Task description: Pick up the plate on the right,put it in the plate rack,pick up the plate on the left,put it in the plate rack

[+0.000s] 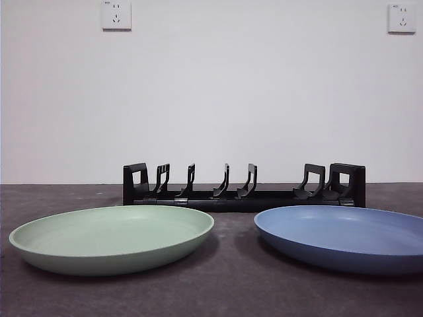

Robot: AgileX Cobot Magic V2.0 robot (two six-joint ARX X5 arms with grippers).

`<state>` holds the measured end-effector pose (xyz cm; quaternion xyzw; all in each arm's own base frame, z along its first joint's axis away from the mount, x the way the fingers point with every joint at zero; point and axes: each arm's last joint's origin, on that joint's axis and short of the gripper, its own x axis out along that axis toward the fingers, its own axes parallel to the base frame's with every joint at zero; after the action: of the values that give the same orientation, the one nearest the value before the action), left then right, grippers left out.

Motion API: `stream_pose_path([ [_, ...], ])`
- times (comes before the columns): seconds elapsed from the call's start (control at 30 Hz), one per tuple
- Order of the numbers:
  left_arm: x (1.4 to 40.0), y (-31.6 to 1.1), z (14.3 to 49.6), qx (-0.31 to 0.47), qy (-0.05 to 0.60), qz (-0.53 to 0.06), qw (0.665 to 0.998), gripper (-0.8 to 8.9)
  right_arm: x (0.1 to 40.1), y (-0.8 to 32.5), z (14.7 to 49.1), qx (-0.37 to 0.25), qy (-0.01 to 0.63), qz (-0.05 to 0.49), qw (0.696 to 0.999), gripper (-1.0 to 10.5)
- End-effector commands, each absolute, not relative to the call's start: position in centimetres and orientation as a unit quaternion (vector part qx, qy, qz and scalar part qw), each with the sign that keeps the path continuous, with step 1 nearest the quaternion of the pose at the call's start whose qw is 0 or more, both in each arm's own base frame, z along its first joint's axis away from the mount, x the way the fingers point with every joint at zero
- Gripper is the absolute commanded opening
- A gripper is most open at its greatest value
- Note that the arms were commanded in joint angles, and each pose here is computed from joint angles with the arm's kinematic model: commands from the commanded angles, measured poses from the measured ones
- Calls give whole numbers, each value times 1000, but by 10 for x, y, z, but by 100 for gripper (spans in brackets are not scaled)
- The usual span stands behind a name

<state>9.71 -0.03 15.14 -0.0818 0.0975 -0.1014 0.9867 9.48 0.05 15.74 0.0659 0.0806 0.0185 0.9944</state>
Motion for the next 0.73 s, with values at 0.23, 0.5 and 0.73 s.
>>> stream_pose_path([
  [0.23,94,-2,174,-113,85,-121,982,-6,87,1,200,149,27,24,988,-11],
  [0.5,90,-3,221,-126,79,-133,980,-6,83,3,261,146,45,64,986,-11],
  [0.73,91,-6,274,-121,99,-192,969,-6,91,7,315,94,121,119,981,-11],
])
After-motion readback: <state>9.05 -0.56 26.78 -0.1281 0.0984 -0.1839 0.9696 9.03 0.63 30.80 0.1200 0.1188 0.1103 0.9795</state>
